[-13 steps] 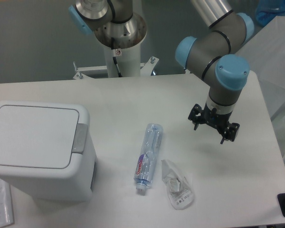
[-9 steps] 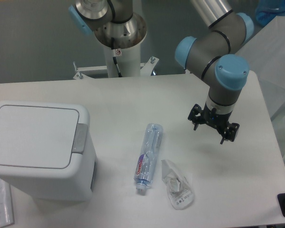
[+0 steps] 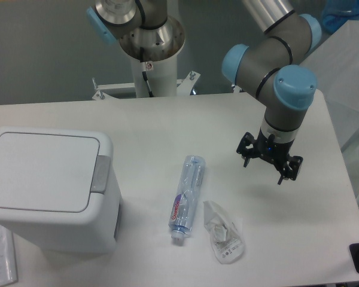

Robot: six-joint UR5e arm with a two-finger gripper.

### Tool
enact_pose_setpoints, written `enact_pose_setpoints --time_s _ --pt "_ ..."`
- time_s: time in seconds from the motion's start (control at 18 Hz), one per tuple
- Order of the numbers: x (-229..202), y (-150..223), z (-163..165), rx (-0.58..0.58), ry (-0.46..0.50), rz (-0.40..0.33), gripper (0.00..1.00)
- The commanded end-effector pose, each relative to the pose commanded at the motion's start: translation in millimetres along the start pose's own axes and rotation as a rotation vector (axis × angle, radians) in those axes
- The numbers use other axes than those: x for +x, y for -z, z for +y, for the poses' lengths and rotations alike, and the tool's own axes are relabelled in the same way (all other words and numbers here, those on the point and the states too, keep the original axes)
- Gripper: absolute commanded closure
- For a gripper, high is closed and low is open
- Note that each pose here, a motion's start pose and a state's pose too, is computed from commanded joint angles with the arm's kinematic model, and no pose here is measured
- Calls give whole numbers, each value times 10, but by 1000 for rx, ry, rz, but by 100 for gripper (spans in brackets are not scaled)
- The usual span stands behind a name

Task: Open the trash can

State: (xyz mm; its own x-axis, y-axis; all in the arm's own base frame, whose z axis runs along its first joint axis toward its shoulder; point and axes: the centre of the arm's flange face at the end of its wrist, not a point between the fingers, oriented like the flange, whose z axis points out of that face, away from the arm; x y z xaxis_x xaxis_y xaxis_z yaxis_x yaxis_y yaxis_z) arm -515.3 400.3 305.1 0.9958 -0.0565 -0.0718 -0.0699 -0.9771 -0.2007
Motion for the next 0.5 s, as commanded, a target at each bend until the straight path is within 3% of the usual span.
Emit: enact_pose_setpoints --time_s 0.17,0.33,0.5 --pt "-31 11 -70 23 50 -46 0" --pt "-36 15 -117 31 119 -52 0" --pt "18 8 -235 61 122 -35 0"
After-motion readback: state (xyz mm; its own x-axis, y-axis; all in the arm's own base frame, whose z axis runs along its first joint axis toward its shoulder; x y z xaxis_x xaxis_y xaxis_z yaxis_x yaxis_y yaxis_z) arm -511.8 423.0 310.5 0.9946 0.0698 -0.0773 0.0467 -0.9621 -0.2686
